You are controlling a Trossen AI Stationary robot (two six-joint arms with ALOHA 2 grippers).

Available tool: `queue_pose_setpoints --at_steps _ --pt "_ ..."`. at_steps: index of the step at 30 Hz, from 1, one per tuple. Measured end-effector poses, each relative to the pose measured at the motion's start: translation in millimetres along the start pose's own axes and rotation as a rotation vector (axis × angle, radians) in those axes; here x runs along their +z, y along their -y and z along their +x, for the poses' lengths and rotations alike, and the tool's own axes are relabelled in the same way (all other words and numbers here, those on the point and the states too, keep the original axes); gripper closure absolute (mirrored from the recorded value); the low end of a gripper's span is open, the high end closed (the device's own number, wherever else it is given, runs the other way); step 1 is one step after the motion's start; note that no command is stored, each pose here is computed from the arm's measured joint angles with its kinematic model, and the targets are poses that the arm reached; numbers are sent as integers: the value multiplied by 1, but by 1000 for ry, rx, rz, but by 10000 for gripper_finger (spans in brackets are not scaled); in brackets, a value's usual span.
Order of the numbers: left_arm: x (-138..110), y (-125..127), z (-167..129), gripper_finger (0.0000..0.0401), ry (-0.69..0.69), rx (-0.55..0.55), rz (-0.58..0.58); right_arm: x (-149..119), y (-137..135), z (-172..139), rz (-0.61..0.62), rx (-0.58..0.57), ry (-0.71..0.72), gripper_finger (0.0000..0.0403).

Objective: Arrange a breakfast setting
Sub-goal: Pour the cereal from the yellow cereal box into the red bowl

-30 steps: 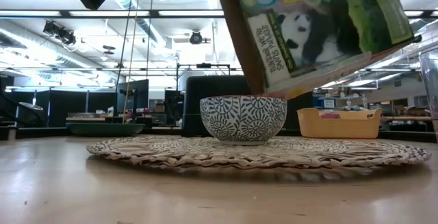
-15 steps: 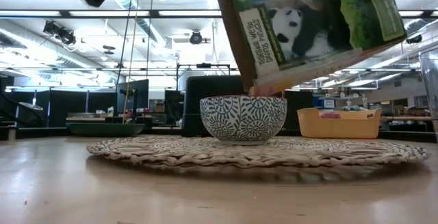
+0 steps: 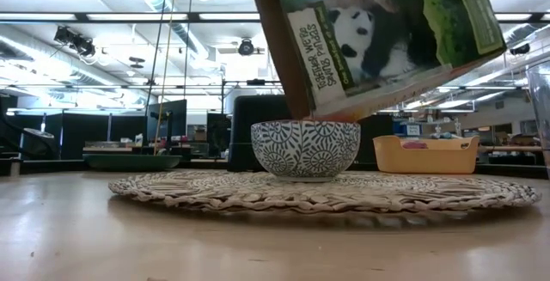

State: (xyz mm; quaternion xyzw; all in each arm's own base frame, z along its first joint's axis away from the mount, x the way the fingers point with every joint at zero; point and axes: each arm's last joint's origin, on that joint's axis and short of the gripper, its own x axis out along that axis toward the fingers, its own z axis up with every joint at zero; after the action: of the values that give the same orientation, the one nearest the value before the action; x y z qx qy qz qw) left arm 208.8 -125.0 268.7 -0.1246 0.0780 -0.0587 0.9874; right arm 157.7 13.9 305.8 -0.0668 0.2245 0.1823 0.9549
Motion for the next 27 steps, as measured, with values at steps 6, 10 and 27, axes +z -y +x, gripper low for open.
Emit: queue_pose_setpoints --at_steps 6,10,27 --pt "0 0 0 307 0 -2 0 -2 -6 -19 -6 -10 28 229" --pt "0 0 0 307 0 -1 0 -7 -8 -25 24 -23 4 229" --pt "0 0 0 307 1 -2 0 3 3 9 -12 -12 8 228"
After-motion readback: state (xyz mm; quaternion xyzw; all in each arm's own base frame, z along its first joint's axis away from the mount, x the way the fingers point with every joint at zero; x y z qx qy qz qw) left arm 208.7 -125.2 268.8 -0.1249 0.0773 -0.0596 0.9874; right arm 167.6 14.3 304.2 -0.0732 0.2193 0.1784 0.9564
